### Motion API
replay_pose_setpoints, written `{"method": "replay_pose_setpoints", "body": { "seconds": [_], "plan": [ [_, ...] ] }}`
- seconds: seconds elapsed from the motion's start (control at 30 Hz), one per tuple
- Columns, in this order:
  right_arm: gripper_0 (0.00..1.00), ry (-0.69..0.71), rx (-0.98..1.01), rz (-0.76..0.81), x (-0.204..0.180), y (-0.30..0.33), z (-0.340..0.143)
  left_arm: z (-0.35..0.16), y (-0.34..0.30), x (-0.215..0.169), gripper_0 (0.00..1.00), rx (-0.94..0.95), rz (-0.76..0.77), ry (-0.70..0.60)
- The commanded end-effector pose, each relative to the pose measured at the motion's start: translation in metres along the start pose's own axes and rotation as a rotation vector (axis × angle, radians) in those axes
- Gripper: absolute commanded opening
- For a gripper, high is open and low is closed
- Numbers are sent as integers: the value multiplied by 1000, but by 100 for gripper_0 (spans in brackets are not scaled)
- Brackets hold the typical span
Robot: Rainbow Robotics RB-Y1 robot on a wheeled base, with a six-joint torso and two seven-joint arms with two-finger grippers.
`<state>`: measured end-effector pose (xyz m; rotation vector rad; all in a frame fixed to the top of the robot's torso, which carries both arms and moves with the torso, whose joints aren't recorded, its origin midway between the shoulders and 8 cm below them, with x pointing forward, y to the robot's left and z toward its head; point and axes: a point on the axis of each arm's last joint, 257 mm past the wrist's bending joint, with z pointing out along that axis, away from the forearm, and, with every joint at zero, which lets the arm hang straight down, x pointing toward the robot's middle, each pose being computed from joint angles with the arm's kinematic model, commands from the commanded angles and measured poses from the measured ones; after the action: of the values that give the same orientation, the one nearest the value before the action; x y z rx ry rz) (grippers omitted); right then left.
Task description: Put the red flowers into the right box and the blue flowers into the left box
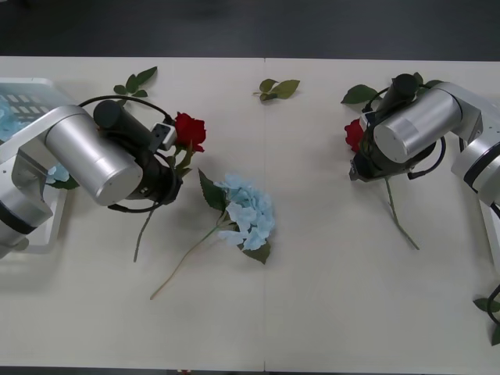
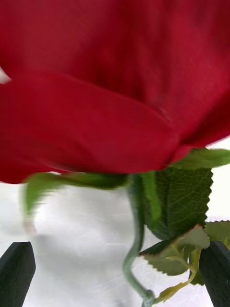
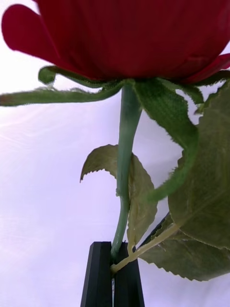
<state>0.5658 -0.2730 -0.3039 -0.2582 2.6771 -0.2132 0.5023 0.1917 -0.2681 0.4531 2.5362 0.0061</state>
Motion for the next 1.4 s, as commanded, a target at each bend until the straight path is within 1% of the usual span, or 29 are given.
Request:
{"method": "replay_pose_setpoints", "body": {
  "seconds": [0.03,0.17,0.2,0.23,0.33,0.4,0.53,0.6,0.7,0.9,1.03,1.2,1.4],
  "plan": [
    [100,-26,-8,-24,-13,8,-1,-18,1,-9,0,58,14,-52],
    [100,-27,-1,-40,-13,9,1,-32,-4,-14,0,165,-10,-79],
    [96,-27,-1,-44,-13,10,1,-36,-7,-16,0,198,-7,-86],
    [90,-27,4,-48,-13,9,1,-40,-9,-18,0,221,-5,-92],
    [65,-25,6,-58,-11,9,2,-55,-21,-25,0,321,-14,-117],
    [50,-24,6,-60,-11,9,3,-65,-27,-31,0,376,-21,-136],
    [21,-22,7,-64,-10,9,4,-99,-56,-40,0,596,-94,-150],
    [11,-21,7,-66,-10,9,5,-113,-66,-43,0,672,-113,-153],
    [0,-22,7,-69,-10,9,5,-139,-82,-48,0,787,-126,-164],
    [0,-27,8,-59,-13,1,2,-177,-108,-60,0,950,-109,-196],
    [0,-43,2,-43,-20,-14,-10,-195,-118,-72,0,1005,-61,-259],
    [0,-52,-12,-27,-24,-47,-41,-211,-136,-82,0,1080,-57,-295],
    [0,-28,29,-30,-9,-110,-94,-221,-152,-92,0,1130,-44,-331]
  ]
}}
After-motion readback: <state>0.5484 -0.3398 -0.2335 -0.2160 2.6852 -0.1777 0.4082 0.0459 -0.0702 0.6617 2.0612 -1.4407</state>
